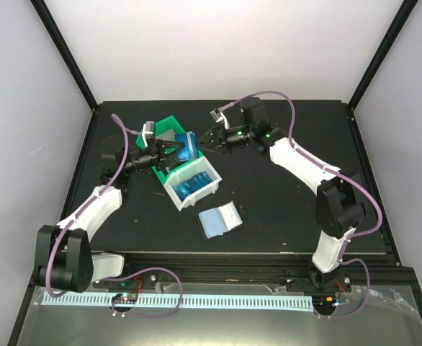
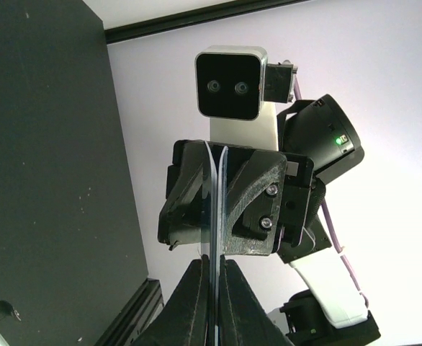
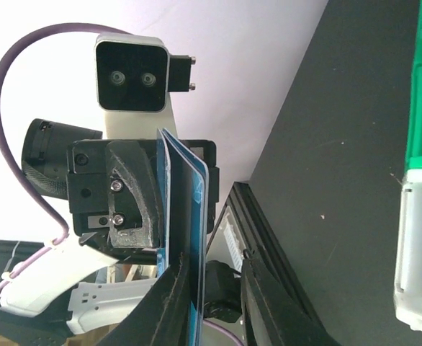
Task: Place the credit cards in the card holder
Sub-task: Pick up the credit card from the storage box.
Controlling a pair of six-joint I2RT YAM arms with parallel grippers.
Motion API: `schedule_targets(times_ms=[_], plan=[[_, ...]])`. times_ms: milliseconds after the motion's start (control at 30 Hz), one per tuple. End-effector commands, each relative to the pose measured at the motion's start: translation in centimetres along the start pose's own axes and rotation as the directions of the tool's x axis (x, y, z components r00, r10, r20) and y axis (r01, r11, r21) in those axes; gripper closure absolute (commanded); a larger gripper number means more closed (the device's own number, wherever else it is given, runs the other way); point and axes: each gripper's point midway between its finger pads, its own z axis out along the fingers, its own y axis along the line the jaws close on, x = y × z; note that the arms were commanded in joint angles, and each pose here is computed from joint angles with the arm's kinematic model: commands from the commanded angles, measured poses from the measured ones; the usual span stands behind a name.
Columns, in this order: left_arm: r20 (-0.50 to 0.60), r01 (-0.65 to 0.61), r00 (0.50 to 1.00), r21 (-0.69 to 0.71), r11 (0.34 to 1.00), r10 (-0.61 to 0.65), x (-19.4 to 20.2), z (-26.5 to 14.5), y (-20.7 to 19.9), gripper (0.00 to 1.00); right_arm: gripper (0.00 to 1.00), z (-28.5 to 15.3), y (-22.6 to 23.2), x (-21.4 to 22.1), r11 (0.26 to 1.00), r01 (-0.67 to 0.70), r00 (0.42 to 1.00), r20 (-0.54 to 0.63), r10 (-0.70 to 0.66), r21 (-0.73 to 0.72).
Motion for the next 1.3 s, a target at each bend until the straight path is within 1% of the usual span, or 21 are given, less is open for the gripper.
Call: schedule_targets(times_ms=[0,67,133,300,367,500,667,1033,1267], plan=[[-0.033,-0.125,0.991,0.091,0.988,0.129,0.7,0.3,-4.0,0.98,0.77,1.8,1.7,1.6,0.997,-0.006,0.996,-0.084,-0.001,-0.082],[-0.031,-0.122,0.992,0.086,0.989,0.125,0.6,0.3,-3.8,0.98,0.78,1.8,2.5,1.6,0.993,-0.007,0.996,-0.089,-0.003,-0.117],[-0.030,-0.117,0.992,0.072,0.991,0.119,0.6,0.4,-3.5,0.98,0.82,1.7,3.2,1.5,0.991,-0.004,0.997,-0.078,-0.007,-0.137],[-0.007,-0.118,0.993,0.026,0.993,0.118,0.2,0.2,-2.6,0.97,0.96,0.9,4.3,0.5,0.989,0.016,1.000,-0.024,-0.020,-0.145],[-0.002,-0.114,0.994,0.005,0.994,0.114,0.1,0.1,-2.1,0.96,0.99,0.3,4.2,0.0,0.991,0.013,1.000,0.001,-0.013,-0.136],[0.008,-0.094,0.996,-0.020,0.995,0.094,-0.3,-0.2,-1.2,0.93,0.99,-1.3,3.8,-0.9,0.992,-0.005,0.999,0.051,0.012,-0.125],[0.013,-0.073,0.997,-0.036,0.997,0.073,-0.7,-0.4,-0.1,0.93,0.99,-2.7,3.6,-1.7,0.992,-0.032,0.996,0.084,0.042,-0.119],[0.016,-0.066,0.998,-0.048,0.997,0.067,-1.2,-0.9,0.8,0.93,0.99,-4.4,2.5,-3.0,0.990,-0.078,0.987,0.132,0.093,-0.118],[0.015,-0.059,0.998,-0.054,0.997,0.060,-1.5,-1.2,1.3,0.91,0.99,-4.6,1.8,-3.3,0.990,-0.090,0.985,0.138,0.105,-0.111]])
